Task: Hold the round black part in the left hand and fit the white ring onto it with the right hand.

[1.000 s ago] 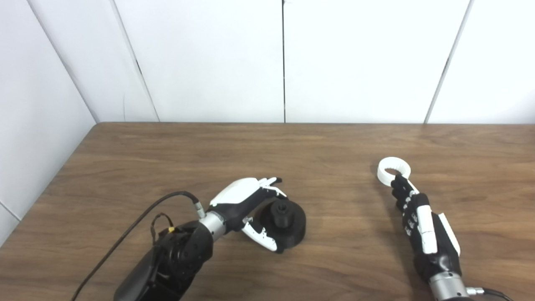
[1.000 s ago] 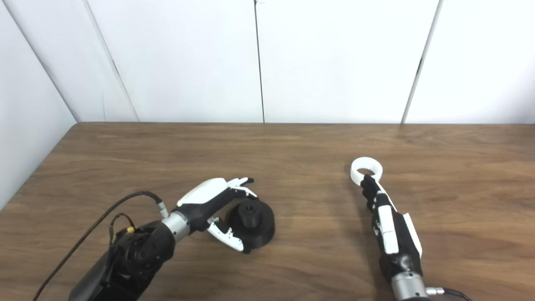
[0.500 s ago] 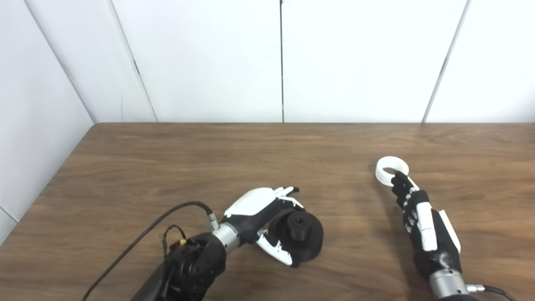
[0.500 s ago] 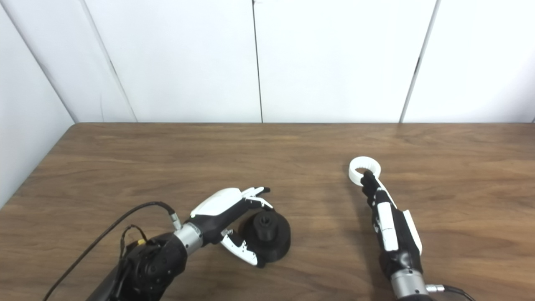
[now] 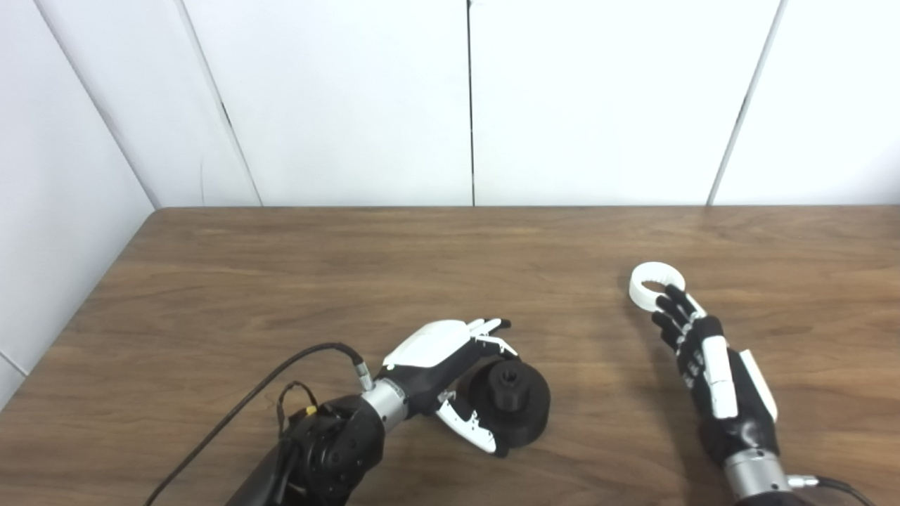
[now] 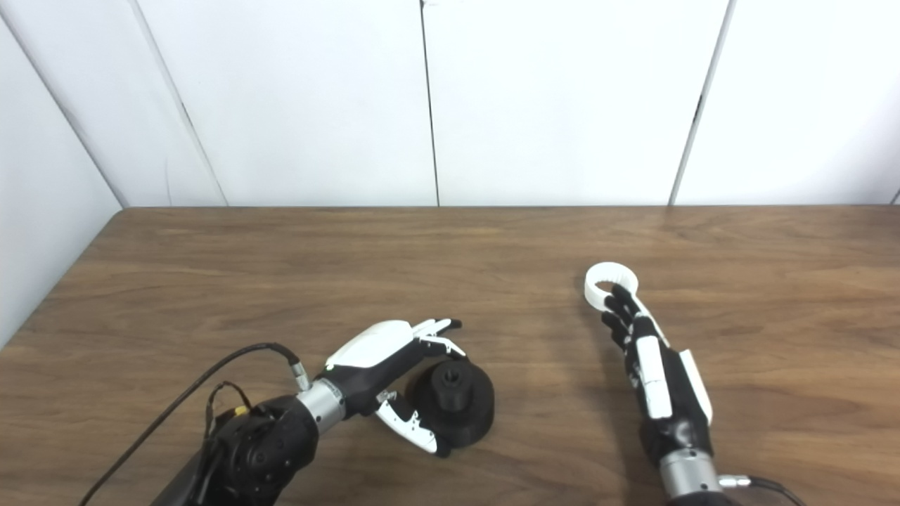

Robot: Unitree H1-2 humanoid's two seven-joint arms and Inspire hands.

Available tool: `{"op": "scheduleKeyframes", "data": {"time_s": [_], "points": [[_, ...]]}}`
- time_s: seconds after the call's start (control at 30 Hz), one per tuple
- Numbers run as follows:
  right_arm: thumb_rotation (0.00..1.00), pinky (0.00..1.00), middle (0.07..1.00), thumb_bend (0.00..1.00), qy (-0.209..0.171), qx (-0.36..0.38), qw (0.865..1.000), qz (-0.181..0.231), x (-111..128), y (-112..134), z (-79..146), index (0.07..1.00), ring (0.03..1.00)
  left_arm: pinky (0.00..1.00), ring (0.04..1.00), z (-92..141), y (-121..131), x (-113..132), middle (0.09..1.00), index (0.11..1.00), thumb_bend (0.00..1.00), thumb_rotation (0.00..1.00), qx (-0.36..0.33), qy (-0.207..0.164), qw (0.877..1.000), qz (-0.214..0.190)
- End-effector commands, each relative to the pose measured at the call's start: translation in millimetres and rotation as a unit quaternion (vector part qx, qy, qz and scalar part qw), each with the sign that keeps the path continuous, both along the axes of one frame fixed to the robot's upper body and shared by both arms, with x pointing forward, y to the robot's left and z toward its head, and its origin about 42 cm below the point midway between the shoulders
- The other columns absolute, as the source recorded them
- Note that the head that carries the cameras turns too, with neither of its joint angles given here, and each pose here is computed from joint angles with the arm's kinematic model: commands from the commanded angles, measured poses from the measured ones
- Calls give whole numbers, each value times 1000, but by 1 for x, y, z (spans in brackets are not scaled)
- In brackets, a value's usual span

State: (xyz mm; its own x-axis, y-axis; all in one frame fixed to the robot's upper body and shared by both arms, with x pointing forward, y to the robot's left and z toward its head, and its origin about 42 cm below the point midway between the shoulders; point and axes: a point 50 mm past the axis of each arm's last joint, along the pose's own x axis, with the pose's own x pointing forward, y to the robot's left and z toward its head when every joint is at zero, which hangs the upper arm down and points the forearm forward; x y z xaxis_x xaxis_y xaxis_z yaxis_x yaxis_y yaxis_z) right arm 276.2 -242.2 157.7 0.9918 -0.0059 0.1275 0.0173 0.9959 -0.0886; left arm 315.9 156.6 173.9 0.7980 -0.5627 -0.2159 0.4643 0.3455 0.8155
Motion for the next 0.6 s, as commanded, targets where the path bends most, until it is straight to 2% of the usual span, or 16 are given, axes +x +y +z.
{"op": "scheduleKeyframes", "data": {"time_s": [0.0, 0.03, 0.1, 0.23, 0.43, 0.57], "points": [[664, 740, 861, 612, -76, -107, 991, -32, 15, -9, 41, 843, 830, 944, 1000, 1, 0, 4, 1000, 693, 884, 212, 14, -9, 1000, -3], [573, 748, 850, 659, -90, -158, 982, -50, 19, -14, 51, 823, 829, 941, 1000, 1, 0, 4, 1000, 694, 883, 212, 14, -8, 1000, -4], [495, 774, 850, 699, -104, -212, 969, -68, 26, -20, 64, 810, 845, 940, 1000, 0, -1, 5, 1000, 694, 884, 213, 14, -8, 1000, -4], [435, 811, 867, 772, -111, -286, 949, -75, 48, -28, 82, 798, 879, 941, 1000, -2, -1, 5, 998, 693, 887, 214, 14, -8, 1000, -5], [353, 808, 884, 821, -105, -310, 943, -61, 68, -30, 82, 768, 897, 941, 1000, -4, 1, 6, 999, 692, 888, 212, 12, -6, 1000, -4], [322, 756, 885, 852, -91, -329, 938, -52, 79, -30, 76, 743, 879, 950, 1000, -5, 1, 6, 1000, 693, 890, 211, 12, -5, 1000, -4]]}}
